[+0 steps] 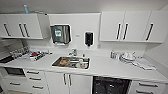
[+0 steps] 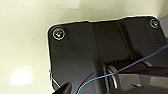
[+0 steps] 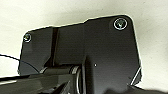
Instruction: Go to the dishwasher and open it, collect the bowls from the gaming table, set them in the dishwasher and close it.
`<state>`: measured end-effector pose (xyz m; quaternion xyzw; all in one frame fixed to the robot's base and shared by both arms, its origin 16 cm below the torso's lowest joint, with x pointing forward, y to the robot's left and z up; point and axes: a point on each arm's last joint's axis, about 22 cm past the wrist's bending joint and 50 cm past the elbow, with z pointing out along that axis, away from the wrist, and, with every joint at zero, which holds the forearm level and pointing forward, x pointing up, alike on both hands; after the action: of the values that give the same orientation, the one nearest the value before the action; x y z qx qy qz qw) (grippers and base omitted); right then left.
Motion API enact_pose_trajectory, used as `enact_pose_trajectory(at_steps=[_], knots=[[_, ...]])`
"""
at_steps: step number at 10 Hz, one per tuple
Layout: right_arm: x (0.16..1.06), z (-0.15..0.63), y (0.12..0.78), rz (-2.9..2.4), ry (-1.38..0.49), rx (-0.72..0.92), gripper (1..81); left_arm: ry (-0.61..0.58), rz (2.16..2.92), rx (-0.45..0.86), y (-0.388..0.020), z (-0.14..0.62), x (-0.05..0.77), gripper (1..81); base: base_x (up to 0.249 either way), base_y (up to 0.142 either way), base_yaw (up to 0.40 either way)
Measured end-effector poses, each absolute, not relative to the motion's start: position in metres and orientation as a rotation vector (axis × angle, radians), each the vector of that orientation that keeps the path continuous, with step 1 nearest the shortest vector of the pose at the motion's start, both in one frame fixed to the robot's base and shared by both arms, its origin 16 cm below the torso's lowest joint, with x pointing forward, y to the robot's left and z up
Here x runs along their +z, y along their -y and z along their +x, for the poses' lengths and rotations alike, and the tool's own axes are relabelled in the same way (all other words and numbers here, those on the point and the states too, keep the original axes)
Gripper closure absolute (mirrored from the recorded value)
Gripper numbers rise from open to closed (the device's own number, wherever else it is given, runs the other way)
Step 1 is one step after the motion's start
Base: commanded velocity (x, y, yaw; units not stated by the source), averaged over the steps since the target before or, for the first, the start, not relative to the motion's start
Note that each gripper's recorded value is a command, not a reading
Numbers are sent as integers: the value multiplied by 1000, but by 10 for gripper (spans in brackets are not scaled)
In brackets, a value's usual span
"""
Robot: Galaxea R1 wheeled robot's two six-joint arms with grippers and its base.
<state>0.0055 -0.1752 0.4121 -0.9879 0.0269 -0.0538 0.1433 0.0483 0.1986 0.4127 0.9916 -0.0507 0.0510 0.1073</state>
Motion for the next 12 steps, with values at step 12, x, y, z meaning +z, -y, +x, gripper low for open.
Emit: enact_pose_trajectory(at_steps=[12], knots=[[411, 2, 188, -2869, -77, -144, 10, 160, 2908, 145, -189, 45, 413, 10, 0, 0, 367]])
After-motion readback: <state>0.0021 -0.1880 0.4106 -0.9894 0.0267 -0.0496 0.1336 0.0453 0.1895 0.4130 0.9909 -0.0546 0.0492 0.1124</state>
